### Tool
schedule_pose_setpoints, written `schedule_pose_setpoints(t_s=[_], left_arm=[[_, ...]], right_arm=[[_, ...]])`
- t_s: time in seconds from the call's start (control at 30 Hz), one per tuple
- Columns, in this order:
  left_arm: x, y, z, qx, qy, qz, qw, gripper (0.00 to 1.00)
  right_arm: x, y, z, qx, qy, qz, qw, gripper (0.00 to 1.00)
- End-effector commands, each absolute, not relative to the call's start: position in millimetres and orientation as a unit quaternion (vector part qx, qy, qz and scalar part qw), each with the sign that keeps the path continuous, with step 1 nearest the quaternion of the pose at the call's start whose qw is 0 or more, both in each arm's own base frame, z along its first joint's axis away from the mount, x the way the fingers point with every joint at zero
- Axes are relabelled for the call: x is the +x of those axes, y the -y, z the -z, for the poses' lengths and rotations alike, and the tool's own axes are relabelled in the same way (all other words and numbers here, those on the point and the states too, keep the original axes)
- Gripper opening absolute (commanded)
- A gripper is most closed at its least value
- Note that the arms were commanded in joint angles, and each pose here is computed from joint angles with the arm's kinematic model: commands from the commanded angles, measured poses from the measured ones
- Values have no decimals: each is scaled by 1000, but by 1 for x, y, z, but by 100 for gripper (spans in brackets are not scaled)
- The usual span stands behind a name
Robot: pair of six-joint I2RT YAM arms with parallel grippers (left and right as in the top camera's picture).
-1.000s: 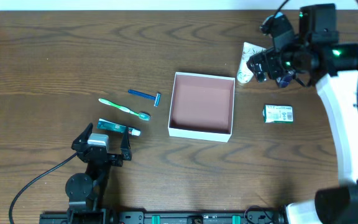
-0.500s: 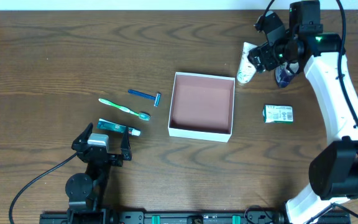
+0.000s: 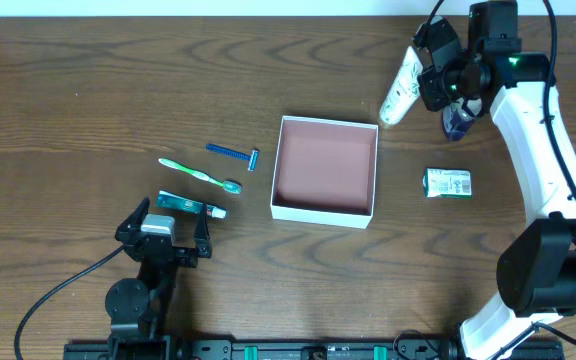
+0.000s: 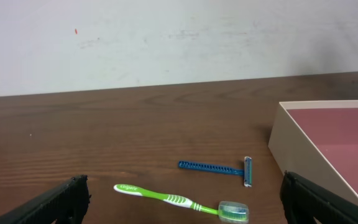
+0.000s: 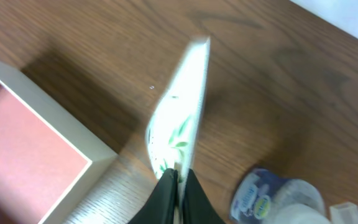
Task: Pack container
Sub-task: 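Lift the Pantene tube and carry it over the white box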
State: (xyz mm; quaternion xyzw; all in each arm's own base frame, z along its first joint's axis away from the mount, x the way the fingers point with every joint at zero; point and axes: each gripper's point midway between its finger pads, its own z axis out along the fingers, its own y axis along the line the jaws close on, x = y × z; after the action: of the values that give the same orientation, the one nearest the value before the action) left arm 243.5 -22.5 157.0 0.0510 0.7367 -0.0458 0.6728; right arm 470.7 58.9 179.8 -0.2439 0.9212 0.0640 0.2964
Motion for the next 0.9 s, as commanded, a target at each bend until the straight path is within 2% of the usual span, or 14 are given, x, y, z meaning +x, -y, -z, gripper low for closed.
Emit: schedule_pose_setpoints(t_s=[0.0,0.33,0.6,0.87], left_arm=[[243,24,-141,52,-752,51,655,98],[243,24,-141,52,-752,51,655,98],[243,24,-141,52,-752,51,655,98],[243,24,-141,52,-752,51,655,98]], right_arm=[[474,-57,-184,-236,-921,-70,301,1],[477,-60,-195,-201,-925,-87,312,1],[472,-78,-280,-192,-892,-130,388,1],[425,-112,-350,-232,-858,-138,437,2]])
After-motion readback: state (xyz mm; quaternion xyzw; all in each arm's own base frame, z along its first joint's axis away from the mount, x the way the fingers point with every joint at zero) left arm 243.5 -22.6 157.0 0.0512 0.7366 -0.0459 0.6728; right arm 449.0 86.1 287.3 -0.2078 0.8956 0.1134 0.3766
